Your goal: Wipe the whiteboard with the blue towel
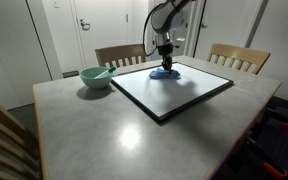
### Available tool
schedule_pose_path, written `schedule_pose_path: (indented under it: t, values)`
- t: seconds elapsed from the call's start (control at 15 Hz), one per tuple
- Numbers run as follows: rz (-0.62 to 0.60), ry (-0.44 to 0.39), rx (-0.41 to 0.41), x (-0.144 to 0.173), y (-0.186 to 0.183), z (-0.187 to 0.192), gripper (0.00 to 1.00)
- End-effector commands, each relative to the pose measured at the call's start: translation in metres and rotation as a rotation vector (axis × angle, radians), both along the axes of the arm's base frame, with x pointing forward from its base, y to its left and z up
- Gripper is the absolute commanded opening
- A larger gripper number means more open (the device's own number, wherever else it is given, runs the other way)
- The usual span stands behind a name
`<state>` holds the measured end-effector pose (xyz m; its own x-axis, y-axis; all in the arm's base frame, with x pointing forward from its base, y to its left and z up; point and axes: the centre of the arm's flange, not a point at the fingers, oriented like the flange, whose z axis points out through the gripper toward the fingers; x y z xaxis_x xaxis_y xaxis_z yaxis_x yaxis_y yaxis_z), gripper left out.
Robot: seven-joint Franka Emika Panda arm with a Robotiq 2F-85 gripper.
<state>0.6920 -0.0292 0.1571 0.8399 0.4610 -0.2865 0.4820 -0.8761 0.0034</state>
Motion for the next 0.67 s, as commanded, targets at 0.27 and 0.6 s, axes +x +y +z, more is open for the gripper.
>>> schedule_pose_path:
  t: [0.27,0.6]
  values:
    - [-0.083,-0.162,-0.038,-0.041,-0.109,0.009,0.03]
    - [-0.129,-0.25,0.055,-0.022,-0.168,0.032,0.03]
